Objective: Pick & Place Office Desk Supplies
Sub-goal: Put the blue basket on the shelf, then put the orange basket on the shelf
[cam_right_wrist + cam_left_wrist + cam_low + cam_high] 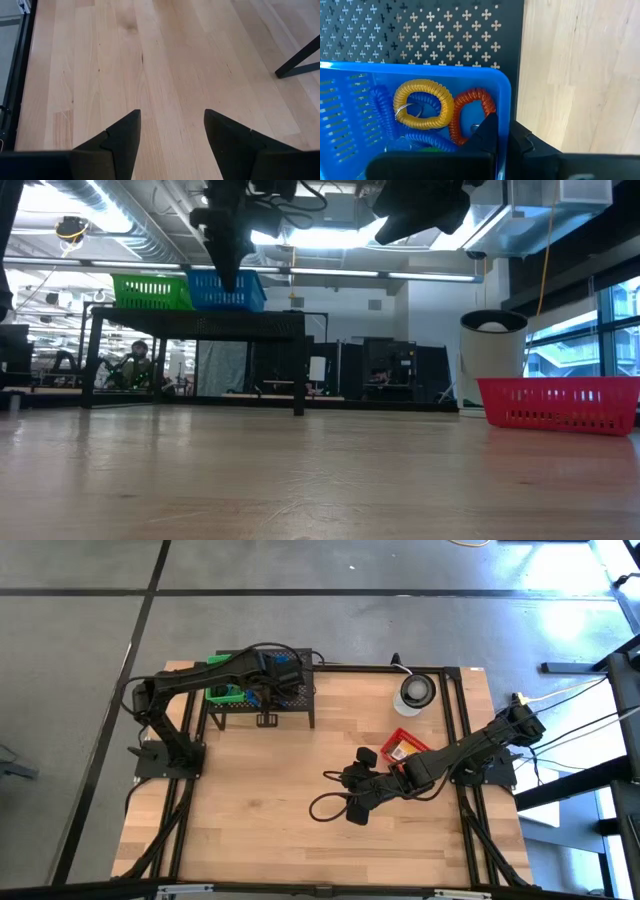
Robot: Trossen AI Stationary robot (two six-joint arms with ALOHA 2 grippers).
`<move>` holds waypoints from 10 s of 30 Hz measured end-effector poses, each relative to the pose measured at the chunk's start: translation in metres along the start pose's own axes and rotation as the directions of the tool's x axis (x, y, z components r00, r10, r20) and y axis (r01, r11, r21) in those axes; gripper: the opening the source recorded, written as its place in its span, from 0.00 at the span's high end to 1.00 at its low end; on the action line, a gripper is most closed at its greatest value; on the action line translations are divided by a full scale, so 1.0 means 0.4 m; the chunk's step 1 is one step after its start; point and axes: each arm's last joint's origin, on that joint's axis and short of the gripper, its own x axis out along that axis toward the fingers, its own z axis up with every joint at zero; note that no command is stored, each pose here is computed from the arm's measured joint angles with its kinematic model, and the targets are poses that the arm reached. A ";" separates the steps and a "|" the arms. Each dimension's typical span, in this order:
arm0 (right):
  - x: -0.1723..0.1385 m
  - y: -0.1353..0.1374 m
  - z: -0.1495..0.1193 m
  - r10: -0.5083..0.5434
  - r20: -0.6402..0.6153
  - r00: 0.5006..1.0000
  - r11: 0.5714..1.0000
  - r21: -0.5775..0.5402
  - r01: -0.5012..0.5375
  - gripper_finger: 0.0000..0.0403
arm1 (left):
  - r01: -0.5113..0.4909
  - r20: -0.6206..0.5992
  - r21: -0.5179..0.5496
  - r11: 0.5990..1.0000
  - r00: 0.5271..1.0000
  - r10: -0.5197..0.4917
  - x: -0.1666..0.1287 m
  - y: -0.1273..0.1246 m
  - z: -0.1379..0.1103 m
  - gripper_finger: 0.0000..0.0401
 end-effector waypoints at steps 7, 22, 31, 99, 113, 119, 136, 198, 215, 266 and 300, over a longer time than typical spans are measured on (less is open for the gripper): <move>0.000 0.000 0.000 0.000 0.000 1.000 1.000 0.000 0.000 0.45 | -0.008 -0.013 -0.022 1.000 1.000 0.008 -0.004 0.006 -0.009 0.99; 0.000 0.000 0.000 0.000 0.000 1.000 1.000 0.000 0.000 0.45 | -0.002 -0.020 -0.051 0.999 1.000 0.001 0.009 0.008 -0.044 0.99; 0.000 0.000 0.000 0.000 0.000 1.000 1.000 0.000 0.000 0.45 | 0.003 -0.040 -0.052 0.999 0.999 -0.006 0.007 0.006 -0.050 0.99; -0.009 0.035 -0.002 0.416 -0.151 0.897 0.909 0.044 -0.414 0.45 | 0.149 0.392 0.055 0.987 0.906 -0.158 -0.293 -0.366 -0.026 0.71; -0.009 0.034 -0.002 0.415 -0.151 0.897 0.909 0.044 -0.414 0.45 | 0.094 0.388 0.223 0.970 0.905 -0.176 -0.188 -0.578 -0.066 0.81; -0.008 0.034 0.003 0.396 -0.120 0.910 0.918 0.040 -0.394 0.45 | 0.060 0.542 0.217 0.974 0.823 -0.171 -0.120 -0.661 -0.058 0.85; -0.008 0.035 0.053 0.260 0.153 0.953 0.950 0.138 -0.281 0.45 | 0.014 0.574 0.445 0.895 0.763 -0.297 -0.052 -0.628 0.006 0.86; 0.089 -0.315 -0.233 -0.125 -0.701 0.703 0.846 0.295 0.444 0.47 | 0.088 0.901 0.122 0.989 0.407 -0.147 0.076 -0.608 -0.230 0.64; 0.105 -0.308 -0.239 -0.079 -0.664 0.744 0.887 0.294 0.356 0.97 | 0.188 0.881 0.186 0.964 0.402 -0.249 0.076 -0.616 -0.232 0.64; 0.288 -0.127 0.058 0.117 -0.315 0.942 0.976 -0.137 -0.167 0.53 | 0.243 0.970 0.040 0.969 0.224 -0.096 -0.060 -0.574 -0.370 0.77; -0.152 -0.252 -0.220 0.344 0.093 0.934 0.939 -0.056 -0.340 0.52 | 0.169 0.961 -0.169 0.971 0.247 0.124 -0.053 -0.545 -0.355 0.73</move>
